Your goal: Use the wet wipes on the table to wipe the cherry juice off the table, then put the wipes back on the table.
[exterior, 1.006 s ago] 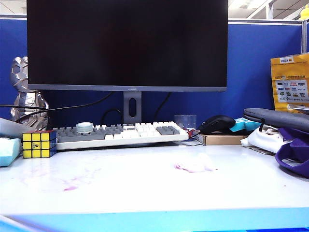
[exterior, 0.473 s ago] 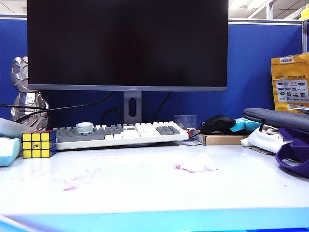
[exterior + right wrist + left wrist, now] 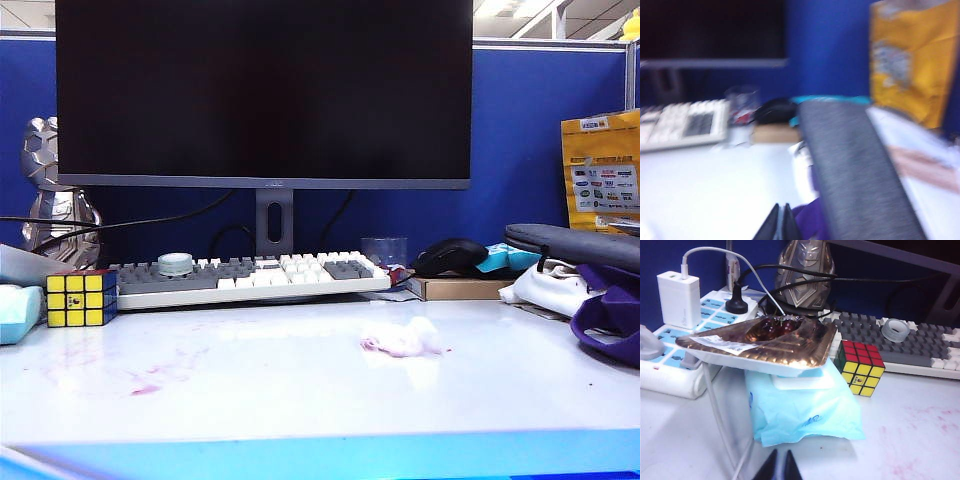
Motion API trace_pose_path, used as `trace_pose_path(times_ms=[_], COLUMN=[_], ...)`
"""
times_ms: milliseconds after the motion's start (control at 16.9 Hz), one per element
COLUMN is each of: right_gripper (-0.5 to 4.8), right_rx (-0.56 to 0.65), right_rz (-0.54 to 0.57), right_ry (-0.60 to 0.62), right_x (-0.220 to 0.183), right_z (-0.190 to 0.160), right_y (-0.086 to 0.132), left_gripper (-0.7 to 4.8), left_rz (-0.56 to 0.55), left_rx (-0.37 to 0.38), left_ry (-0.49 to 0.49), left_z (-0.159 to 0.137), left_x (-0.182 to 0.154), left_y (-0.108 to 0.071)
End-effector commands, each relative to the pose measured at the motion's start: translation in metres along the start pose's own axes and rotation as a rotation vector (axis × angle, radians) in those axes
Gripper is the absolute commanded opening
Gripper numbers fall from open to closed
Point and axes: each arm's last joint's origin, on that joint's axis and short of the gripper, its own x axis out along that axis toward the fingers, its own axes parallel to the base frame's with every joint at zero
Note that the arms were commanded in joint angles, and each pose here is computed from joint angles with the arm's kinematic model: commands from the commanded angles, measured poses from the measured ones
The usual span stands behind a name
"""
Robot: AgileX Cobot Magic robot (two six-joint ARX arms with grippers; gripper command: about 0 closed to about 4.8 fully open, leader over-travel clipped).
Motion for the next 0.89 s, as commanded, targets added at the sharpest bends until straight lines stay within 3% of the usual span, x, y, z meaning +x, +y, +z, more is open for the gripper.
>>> trace_pose_path(times_ms=[59, 414, 887], right_gripper=[-0.01, -0.01, -0.01], right_rx=[0.003, -0.012, -0.054], right_rz=[-0.024, 0.014, 0.047], right_ry=[-0.019, 0.129, 0.281], right_x=[-0.002, 0.001, -0.004], right_z=[-0.002, -0.04, -0.061], right_y=[-0.003, -0.001, 0.0], left_gripper=[0.28, 0.28, 0.28], left_rz=[-0.004, -0.004, -0.004], left_rx=[0.003, 0.003, 0.004], left_ry=[-0.008, -0.008, -0.008], left_z=[0.001, 0.001, 0.001], left_x=[0.0, 0.0, 0.0], left_y=[0.0, 0.0, 0.0])
